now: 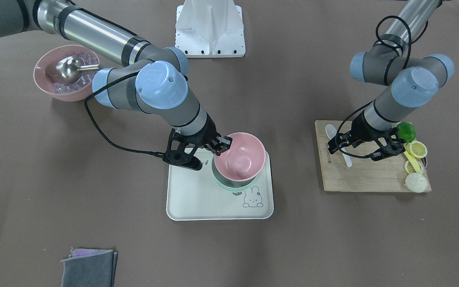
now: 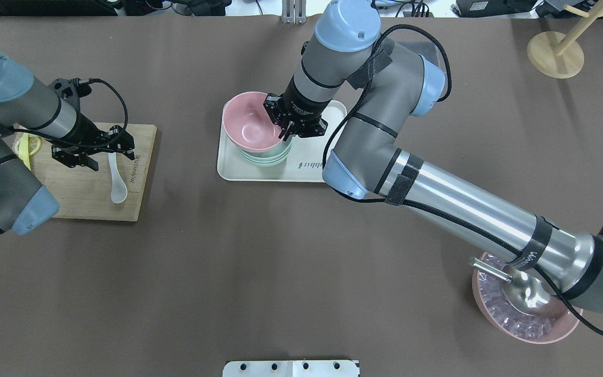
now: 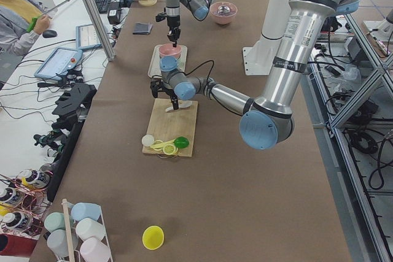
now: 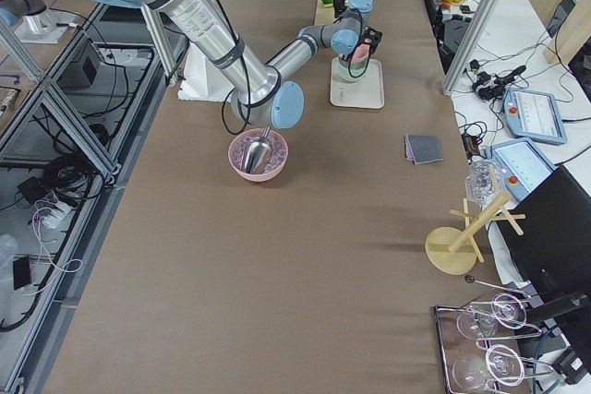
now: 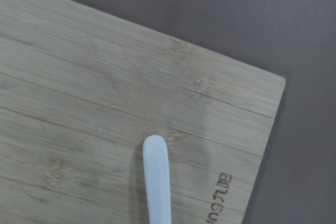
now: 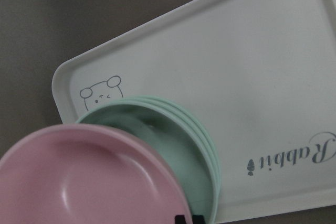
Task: Stack pink bowl on green and place spoon
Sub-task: 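Lower the pink bowl into the green bowl while the left gripper descends to the spoon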
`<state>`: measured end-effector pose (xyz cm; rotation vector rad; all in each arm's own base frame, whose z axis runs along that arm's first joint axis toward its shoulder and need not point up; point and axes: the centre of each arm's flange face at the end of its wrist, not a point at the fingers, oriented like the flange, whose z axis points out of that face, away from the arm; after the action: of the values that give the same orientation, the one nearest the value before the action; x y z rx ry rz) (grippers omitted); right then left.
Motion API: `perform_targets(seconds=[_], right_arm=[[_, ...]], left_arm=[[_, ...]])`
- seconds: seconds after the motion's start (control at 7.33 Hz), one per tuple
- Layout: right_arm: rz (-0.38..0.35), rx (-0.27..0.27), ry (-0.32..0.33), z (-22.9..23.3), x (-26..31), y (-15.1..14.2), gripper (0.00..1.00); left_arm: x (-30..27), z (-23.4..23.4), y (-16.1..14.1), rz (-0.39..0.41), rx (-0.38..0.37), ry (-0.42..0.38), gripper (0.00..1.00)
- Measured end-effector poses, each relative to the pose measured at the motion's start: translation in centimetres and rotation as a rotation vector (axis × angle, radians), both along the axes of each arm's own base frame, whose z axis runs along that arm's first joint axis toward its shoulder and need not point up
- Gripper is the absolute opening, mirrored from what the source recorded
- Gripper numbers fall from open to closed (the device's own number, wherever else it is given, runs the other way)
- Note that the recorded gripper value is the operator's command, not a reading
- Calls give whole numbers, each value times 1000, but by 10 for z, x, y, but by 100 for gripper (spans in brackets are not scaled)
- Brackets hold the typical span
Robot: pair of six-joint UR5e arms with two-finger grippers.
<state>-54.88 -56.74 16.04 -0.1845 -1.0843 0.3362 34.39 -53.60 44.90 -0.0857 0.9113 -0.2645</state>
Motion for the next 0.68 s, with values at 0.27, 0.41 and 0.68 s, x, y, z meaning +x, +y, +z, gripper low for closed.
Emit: perform_targets(seconds=[0.27,0.41,0.68], right_arm=[[3,-5,4,7,-1,-2,100],[4,-4,2,7,1,-1,100],[19,7,-18,2,20,-1,100]], left_arm=[[1,3,-1,1,-4,-4,75],[1,6,-1,1,-8,-8,66],[2,10,-2,1,-17,-12,19]])
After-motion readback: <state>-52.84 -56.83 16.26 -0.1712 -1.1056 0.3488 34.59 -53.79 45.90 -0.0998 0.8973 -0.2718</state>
